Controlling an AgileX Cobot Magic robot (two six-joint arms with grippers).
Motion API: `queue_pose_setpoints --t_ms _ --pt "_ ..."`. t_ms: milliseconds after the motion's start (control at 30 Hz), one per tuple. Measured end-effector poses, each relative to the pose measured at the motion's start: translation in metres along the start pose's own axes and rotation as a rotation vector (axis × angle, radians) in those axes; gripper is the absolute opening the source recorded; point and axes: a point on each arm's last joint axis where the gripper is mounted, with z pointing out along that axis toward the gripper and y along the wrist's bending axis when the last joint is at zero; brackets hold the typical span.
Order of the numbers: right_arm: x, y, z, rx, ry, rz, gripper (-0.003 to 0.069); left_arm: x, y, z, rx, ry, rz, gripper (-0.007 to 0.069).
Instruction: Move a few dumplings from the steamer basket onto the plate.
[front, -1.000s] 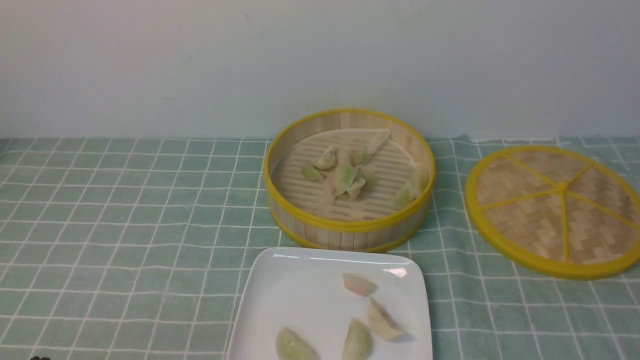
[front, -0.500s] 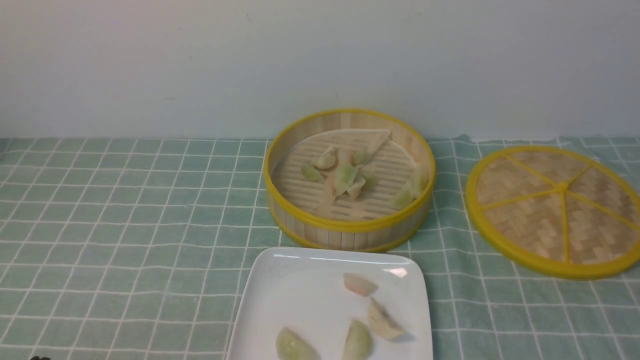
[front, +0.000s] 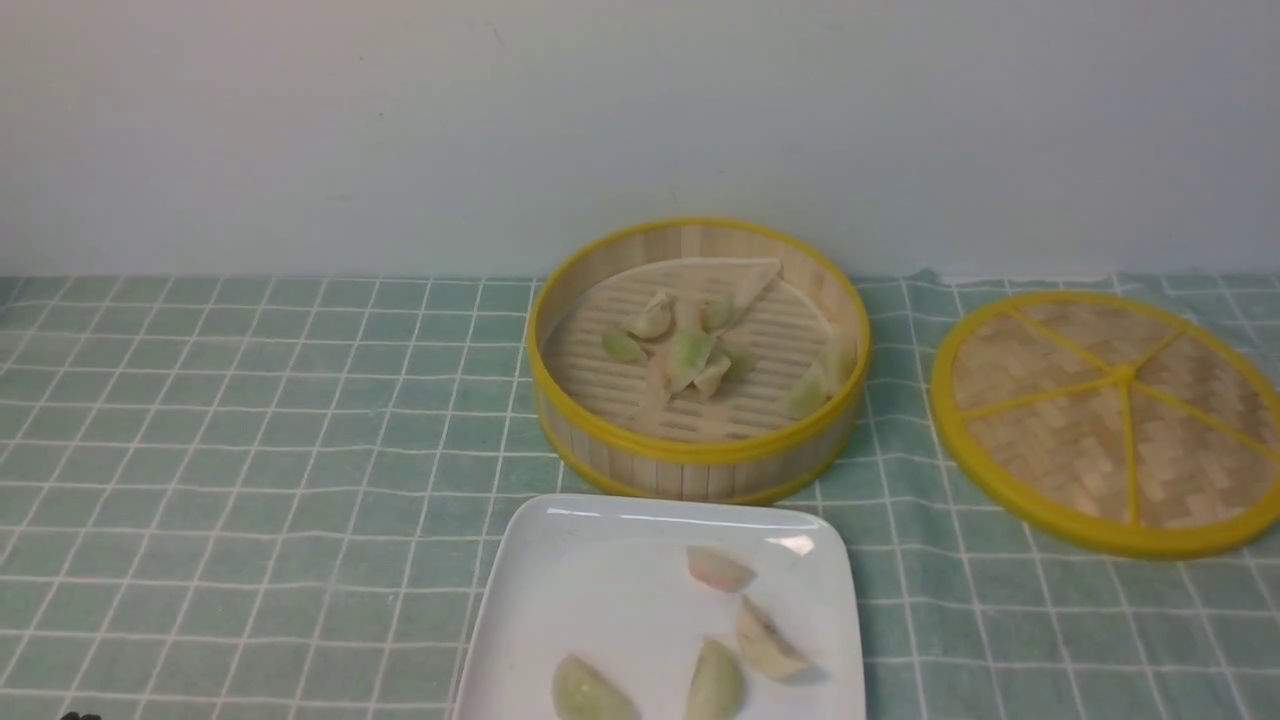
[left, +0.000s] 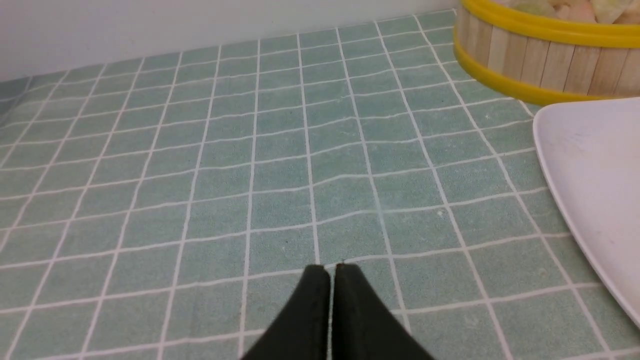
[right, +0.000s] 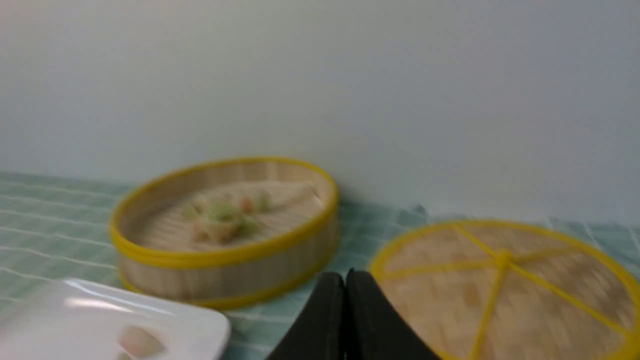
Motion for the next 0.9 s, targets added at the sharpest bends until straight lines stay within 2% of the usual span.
queue_pose_setpoints --t_ms 133,267,900 --pt "0.043 -0.010 0.009 0.137 0.135 0.021 -0.0014 0.000 0.000 0.000 0.000 0.000 0.000 -0.0006" --pt "0.042 -0.013 0.010 0.184 0.114 0.025 -0.0014 0.000 0.000 0.000 0.000 0.000 0.000 -0.0006" --pt "0.042 -0.013 0.010 0.188 0.113 0.021 -0.0014 0.000 0.000 0.000 0.000 0.000 0.000 -0.0006"
